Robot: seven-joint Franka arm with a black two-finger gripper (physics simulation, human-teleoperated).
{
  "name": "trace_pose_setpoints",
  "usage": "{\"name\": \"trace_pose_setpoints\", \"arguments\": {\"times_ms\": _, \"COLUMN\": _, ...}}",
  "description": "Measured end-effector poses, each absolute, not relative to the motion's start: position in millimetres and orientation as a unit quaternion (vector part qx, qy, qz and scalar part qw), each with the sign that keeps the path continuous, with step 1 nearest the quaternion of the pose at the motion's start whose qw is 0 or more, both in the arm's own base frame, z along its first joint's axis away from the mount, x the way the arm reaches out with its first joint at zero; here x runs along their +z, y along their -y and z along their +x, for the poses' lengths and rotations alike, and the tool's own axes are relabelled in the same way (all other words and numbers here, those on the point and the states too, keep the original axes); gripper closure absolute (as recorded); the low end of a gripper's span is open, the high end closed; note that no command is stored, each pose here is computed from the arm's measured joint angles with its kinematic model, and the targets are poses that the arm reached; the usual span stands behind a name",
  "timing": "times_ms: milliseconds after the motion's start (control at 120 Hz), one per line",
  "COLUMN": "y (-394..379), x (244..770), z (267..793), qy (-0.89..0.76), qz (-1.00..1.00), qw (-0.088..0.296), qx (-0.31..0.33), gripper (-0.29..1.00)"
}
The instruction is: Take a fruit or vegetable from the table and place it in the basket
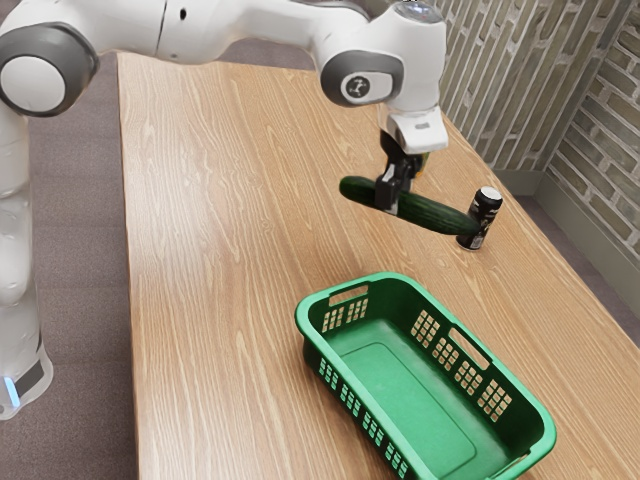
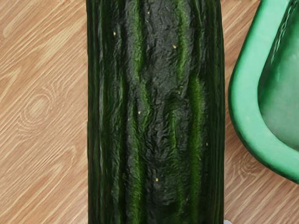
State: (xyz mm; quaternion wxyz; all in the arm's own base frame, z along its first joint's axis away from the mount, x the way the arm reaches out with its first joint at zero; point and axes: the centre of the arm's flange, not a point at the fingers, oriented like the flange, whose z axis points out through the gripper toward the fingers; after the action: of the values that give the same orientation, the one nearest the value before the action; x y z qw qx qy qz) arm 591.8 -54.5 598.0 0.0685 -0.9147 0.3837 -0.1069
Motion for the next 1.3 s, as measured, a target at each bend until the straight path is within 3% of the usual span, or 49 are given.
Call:
{"name": "trace_pose_setpoints", "arguments": {"times_ms": 617, "y": 220.6, "x": 595.0, "z": 549.2, "qy": -0.523, "qz": -0.844, "qw": 0.065, "qx": -0.093, "gripper": 0.52}}
{"name": "trace_pose_setpoints", "arguments": {"times_ms": 900, "y": 190.0, "x": 583.1, "z": 570.0, "qy": -0.501, "qz": -0.859, "qw": 0.063, "qx": -0.085, "gripper": 0.53}}
{"name": "trace_pose_setpoints", "arguments": {"times_ms": 1300, "y": 210.4, "x": 582.6, "z": 563.0, "qy": -0.518, "qz": -0.849, "qw": 0.063, "qx": -0.086, "gripper": 0.53}}
